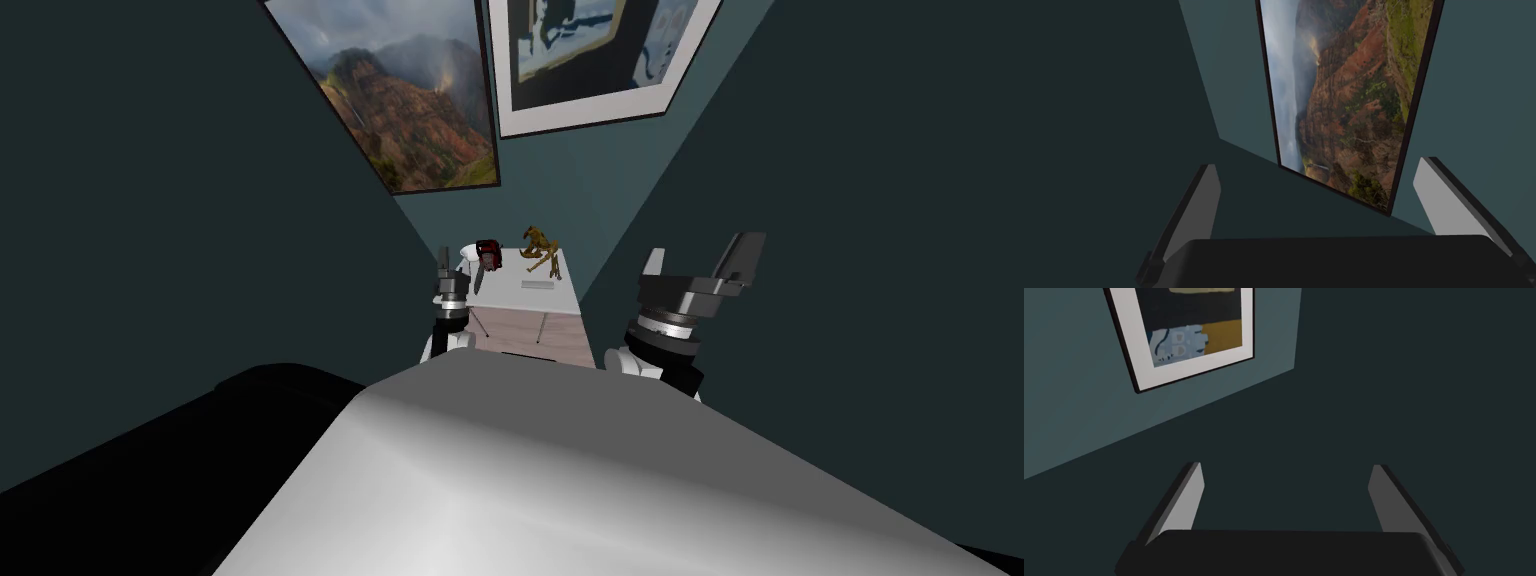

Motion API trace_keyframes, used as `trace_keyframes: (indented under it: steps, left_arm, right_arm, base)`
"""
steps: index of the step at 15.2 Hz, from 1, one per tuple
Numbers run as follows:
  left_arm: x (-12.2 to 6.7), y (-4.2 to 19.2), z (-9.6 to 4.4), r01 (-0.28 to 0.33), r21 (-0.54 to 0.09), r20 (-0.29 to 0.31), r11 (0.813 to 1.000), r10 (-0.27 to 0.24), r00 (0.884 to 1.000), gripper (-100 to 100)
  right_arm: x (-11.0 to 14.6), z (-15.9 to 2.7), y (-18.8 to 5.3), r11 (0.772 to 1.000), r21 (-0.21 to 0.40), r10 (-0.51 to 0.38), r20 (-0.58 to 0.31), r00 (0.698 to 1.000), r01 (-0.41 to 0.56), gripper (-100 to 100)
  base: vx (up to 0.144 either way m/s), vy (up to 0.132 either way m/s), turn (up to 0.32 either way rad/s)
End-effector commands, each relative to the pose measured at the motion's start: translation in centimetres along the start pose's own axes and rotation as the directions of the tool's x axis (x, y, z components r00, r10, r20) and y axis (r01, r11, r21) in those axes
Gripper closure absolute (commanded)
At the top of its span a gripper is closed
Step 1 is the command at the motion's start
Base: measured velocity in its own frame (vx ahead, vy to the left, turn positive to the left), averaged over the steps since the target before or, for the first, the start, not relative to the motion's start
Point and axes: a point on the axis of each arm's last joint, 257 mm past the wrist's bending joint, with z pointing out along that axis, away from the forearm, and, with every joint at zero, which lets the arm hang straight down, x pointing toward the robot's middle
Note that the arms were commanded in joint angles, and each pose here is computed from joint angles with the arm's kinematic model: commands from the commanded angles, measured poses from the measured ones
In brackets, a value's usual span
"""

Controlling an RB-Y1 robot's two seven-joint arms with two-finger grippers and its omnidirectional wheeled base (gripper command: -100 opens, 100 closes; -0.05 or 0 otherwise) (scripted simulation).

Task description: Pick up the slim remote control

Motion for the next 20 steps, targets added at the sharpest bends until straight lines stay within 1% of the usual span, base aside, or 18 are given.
trace_keyframes:
  steps: [1,4,5,6,7,8,9,10,11,12,13,14,15,16,17,18,19,20]
  left_arm:
    - [0.1,0.7,0.0,-0.013,-0.020,-0.025,1.000,0.012,1.000,-100]
    - [-0.3,3.2,0.0,-0.043,-0.094,-0.070,0.995,0.037,0.997,-100]
    - [-0.3,3.2,0.0,-0.045,-0.095,-0.073,0.994,0.038,0.997,-100]
    - [-0.7,4.3,0.0,-0.058,-0.130,-0.086,0.990,0.047,0.995,-100]
    - [-0.7,4.3,0.0,-0.058,-0.130,-0.086,0.990,0.047,0.995,-100]
    - [-1.2,5.6,0.1,-0.071,-0.165,-0.096,0.984,0.055,0.994,-100]
    - [-1.2,5.7,0.1,-0.071,-0.169,-0.096,0.983,0.055,0.994,-100]
    - [-1.8,6.7,0.1,-0.083,-0.198,-0.105,0.977,0.063,0.992,-100]
    - [-1.8,7.1,0.0,-0.085,-0.213,-0.105,0.973,0.063,0.992,-100]
    - [-2.6,8.2,0.1,-0.097,-0.243,-0.112,0.965,0.071,0.991,-100]
    - [-2.7,8.7,0.0,-0.098,-0.261,-0.110,0.960,0.072,0.991,-100]
    - [-3.5,9.7,0.1,-0.110,-0.288,-0.115,0.951,0.079,0.990,-100]
    - [-3.6,10.2,-0.1,-0.112,-0.309,-0.114,0.944,0.080,0.990,-100]
    - [-3.6,10.3,-0.1,-0.112,-0.312,-0.114,0.943,0.080,0.990,-100]
    - [-4.7,11.5,-0.1,-0.123,-0.348,-0.115,0.929,0.087,0.989,-100]
    - [-4.8,12.0,-0.3,-0.124,-0.366,-0.114,0.922,0.088,0.990,-100]
    - [-4.8,12.0,-0.3,-0.124,-0.367,-0.114,0.922,0.088,0.990,-100]
    - [-6.0,13.2,-0.3,-0.133,-0.403,-0.113,0.906,0.096,0.989,-100]
  right_arm:
    - [0.0,0.0,0.0,1.000,0.000,0.000,0.000,1.000,0.000,0]
    - [0.0,0.0,0.0,1.000,0.000,0.000,0.000,1.000,0.000,0]
    - [0.0,0.0,0.0,1.000,0.000,0.000,0.000,1.000,0.000,0]
    - [0.0,0.0,0.0,1.000,0.000,0.000,0.000,1.000,0.000,0]
    - [0.0,0.0,0.0,1.000,0.000,0.000,0.000,1.000,0.000,0]
    - [0.0,0.0,0.0,1.000,0.000,0.000,0.000,1.000,0.000,0]
    - [0.0,0.0,0.0,1.000,0.000,0.000,0.000,1.000,0.000,0]
    - [0.0,0.0,0.0,1.000,0.000,0.000,0.000,1.000,0.000,0]
    - [0.0,0.0,0.0,1.000,0.000,0.000,0.000,1.000,0.000,0]
    - [0.0,0.0,0.0,1.000,0.000,0.000,0.000,1.000,0.000,0]
    - [0.0,0.0,0.0,1.000,0.000,0.000,0.000,1.000,0.000,0]
    - [0.0,0.0,0.0,1.000,0.000,0.000,0.000,1.000,0.000,0]
    - [0.0,0.0,0.0,1.000,0.000,0.000,0.000,1.000,0.000,0]
    - [0.0,0.0,0.0,1.000,0.000,0.000,0.000,1.000,0.000,0]
    - [0.0,0.0,0.0,1.000,0.000,0.000,0.000,1.000,0.000,0]
    - [0.0,0.0,0.0,1.000,0.000,0.000,0.000,1.000,0.000,0]
    - [0.0,0.0,0.0,1.000,0.000,0.000,0.000,1.000,0.000,0]
    - [0.0,0.0,0.0,1.000,0.000,0.000,0.000,1.000,0.000,0]
  base:
    - [-0.006,-0.005,-0.064]
    - [-0.023,-0.018,-0.169]
    - [-0.033,-0.022,-0.144]
    - [-0.032,-0.022,-0.138]
    - [-0.027,-0.018,-0.110]
    - [-0.029,-0.019,-0.166]
    - [-0.027,-0.015,-0.151]
    - [-0.029,-0.016,-0.157]
    - [-0.028,-0.021,-0.150]
    - [-0.027,-0.029,-0.204]
    - [-0.026,-0.026,-0.166]
    - [-0.028,-0.033,-0.209]
    - [-0.027,-0.033,-0.183]
    - [-0.021,-0.022,-0.069]
    - [-0.021,-0.022,-0.170]
    - [-0.023,-0.022,-0.184]
    - [-0.019,-0.016,-0.073]
    - [-0.020,-0.030,-0.162]
